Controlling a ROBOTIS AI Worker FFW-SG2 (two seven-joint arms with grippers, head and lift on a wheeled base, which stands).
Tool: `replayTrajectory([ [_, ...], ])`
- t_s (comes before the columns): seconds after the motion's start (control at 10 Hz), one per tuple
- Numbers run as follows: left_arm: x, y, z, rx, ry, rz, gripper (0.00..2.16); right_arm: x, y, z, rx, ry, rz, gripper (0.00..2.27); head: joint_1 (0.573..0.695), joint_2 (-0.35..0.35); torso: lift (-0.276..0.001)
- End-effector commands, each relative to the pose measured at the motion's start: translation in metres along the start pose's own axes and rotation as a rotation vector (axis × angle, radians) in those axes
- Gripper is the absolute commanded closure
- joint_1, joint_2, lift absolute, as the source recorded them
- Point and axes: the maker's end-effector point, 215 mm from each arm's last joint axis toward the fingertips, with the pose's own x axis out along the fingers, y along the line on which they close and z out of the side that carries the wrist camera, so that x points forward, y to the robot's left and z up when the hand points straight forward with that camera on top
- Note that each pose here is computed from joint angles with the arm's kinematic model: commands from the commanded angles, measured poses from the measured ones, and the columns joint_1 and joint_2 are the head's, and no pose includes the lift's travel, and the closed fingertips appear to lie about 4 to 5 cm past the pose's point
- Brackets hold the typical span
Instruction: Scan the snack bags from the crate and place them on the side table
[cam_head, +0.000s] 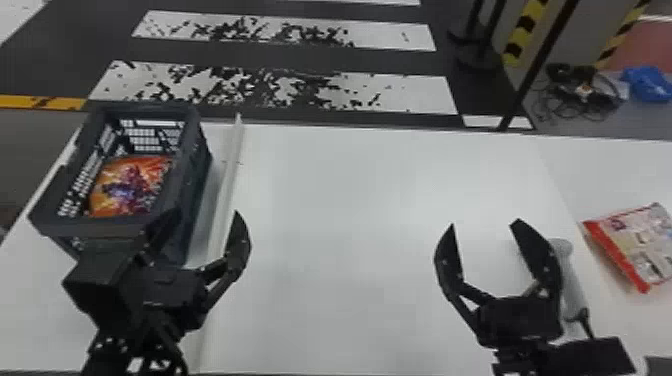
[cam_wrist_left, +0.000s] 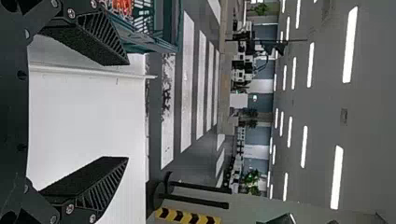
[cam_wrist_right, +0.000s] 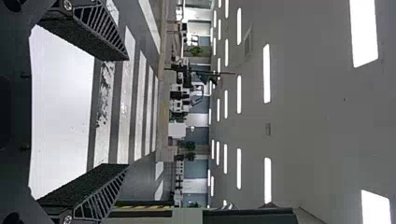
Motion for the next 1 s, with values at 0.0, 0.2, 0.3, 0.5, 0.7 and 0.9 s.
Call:
replayTrajectory([
  [0.0, -0.001, 0.0, 0.012, 0.013, -0.038, -0.001, 0.16, -0.001, 0.0, -0.019, 0.005, 0.082, 0.001, 0.06, 0.695, -0.029, -0.094],
  [0.2, -0.002, 0.005, 0.028, 0.042, -0.066, 0.009, 0.16, -0.001, -0.001, -0.04, 0.012, 0.188, -0.002, 0.06, 0.695, -0.029, -0.094],
  [0.3, -0.002, 0.01, 0.038, 0.054, -0.074, 0.014, 0.16, 0.0, -0.002, -0.039, 0.013, 0.195, -0.003, 0.07, 0.695, -0.027, -0.094],
  [0.5, -0.004, 0.044, 0.054, 0.087, -0.019, 0.015, 0.16, 0.0, -0.002, -0.041, 0.015, 0.207, -0.004, 0.07, 0.695, -0.014, -0.094],
  [0.7, -0.009, 0.101, 0.062, 0.067, 0.074, 0.037, 0.19, 0.0, -0.004, -0.042, 0.025, 0.211, -0.009, 0.07, 0.695, 0.03, -0.094],
  [0.9, -0.007, 0.147, 0.069, 0.099, 0.133, 0.053, 0.19, 0.0, -0.003, -0.045, 0.027, 0.223, -0.006, 0.07, 0.695, 0.116, -0.094],
])
